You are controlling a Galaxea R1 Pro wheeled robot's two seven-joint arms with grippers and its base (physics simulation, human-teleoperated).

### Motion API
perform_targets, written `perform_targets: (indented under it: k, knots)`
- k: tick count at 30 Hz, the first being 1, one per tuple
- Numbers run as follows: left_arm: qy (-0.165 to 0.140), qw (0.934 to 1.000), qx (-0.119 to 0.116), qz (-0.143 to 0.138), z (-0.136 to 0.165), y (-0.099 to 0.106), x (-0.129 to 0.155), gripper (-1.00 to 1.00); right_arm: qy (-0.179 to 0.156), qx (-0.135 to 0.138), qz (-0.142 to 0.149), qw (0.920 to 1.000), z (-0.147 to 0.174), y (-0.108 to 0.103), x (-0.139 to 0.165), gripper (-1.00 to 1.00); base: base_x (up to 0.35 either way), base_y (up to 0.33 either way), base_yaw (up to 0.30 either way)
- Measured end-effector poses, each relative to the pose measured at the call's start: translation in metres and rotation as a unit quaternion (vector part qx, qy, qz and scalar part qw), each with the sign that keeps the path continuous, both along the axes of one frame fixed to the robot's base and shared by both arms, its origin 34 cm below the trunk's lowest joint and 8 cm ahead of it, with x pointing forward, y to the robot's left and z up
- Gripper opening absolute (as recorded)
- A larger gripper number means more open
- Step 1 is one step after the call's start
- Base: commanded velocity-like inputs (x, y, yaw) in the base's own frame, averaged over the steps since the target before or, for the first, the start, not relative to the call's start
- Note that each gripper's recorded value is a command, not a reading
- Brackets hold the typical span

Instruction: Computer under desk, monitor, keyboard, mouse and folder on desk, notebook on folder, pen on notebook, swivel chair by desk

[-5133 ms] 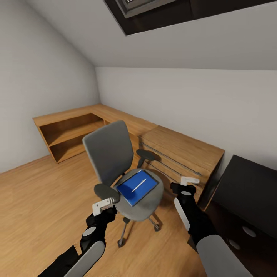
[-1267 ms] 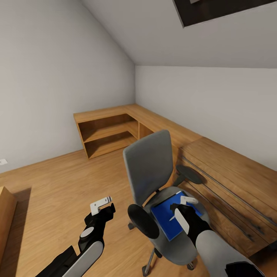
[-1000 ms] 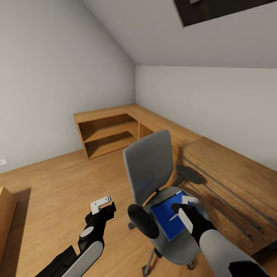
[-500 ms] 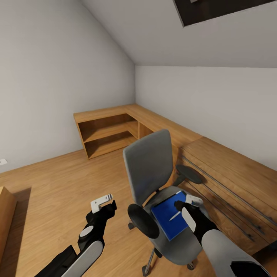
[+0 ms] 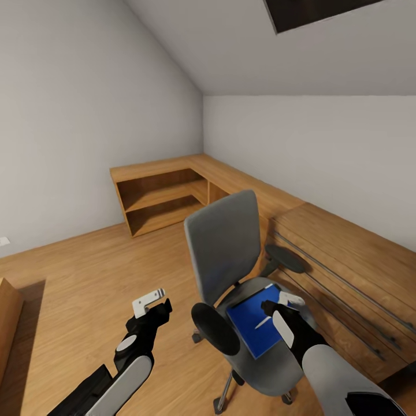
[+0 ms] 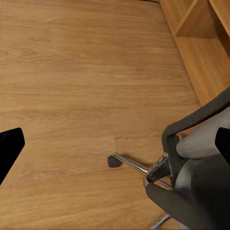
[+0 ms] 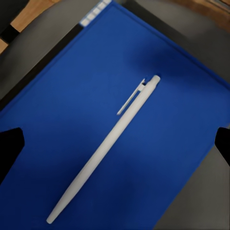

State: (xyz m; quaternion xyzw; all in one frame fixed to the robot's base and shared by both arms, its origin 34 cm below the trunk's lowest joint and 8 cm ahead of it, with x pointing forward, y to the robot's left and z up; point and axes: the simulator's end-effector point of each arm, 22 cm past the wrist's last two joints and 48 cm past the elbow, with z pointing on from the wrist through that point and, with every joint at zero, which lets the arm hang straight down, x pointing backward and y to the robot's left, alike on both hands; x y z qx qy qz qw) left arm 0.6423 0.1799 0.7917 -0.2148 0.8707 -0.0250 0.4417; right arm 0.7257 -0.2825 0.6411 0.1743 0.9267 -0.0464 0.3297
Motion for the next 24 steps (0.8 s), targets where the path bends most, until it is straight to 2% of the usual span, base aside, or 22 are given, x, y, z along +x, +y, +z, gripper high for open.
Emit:
perform_targets:
  k: [20,24]
  knots:
    - [0.001,1.0,-0.002,0.002,-0.035,0.001,-0.002,1.0,0.0,0.0,-0.001,1.0,-0.034,-0.001,-0.002,1.0,0.0,0.0,0.0]
    - [0.001,1.0,-0.002,0.002,-0.04,0.001,-0.002,1.0,0.0,0.0,0.0,1.0,-0.04,0.0,-0.002,1.0,0.0,0.0,0.132]
